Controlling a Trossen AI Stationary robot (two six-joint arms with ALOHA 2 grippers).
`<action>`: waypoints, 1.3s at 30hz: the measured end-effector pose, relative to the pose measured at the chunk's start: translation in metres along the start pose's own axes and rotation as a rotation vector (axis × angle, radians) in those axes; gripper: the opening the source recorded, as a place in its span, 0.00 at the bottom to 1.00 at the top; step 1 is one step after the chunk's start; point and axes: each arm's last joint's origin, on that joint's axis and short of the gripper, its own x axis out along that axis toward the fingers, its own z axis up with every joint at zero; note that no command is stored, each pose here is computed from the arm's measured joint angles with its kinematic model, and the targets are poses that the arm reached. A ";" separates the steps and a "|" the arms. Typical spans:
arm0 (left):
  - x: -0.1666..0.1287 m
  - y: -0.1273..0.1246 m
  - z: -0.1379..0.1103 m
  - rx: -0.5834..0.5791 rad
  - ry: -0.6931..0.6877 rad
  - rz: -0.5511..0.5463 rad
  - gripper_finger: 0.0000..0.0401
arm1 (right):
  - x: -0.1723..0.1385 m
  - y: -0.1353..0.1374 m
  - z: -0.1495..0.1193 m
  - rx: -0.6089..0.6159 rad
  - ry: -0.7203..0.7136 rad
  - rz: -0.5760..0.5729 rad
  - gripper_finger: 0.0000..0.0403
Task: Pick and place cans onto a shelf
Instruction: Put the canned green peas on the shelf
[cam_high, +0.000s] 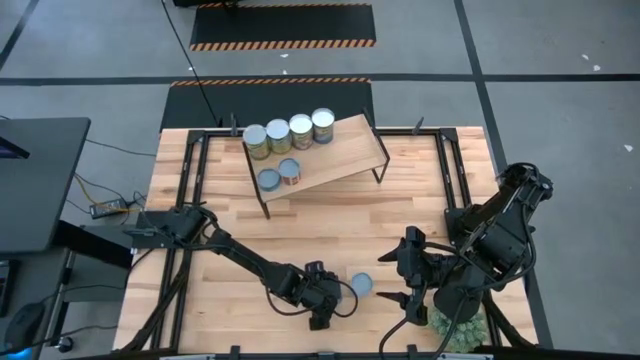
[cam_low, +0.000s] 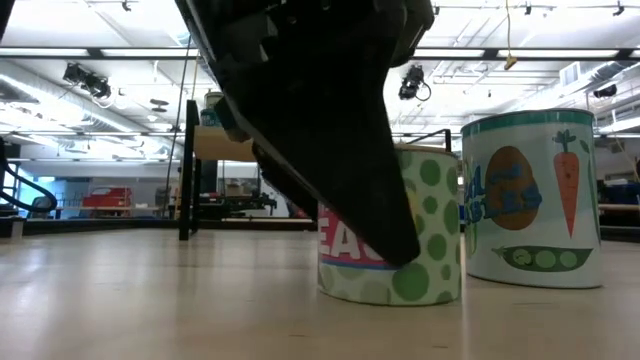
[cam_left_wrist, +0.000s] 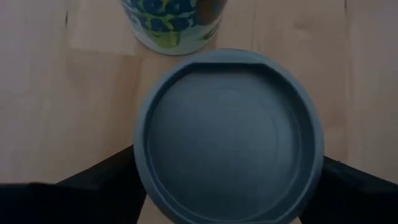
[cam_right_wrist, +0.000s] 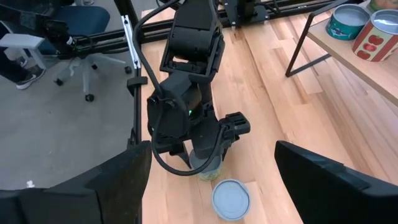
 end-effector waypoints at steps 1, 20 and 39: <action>0.000 0.000 0.000 0.000 0.000 -0.001 0.80 | 0.000 0.000 0.000 0.000 0.000 0.000 0.86; -0.033 0.025 0.015 -0.117 0.017 0.135 0.71 | 0.000 0.000 0.000 0.002 -0.001 0.001 0.86; -0.117 0.139 0.118 -0.348 -0.183 0.406 0.71 | 0.003 -0.013 -0.001 -0.054 0.050 -0.086 0.86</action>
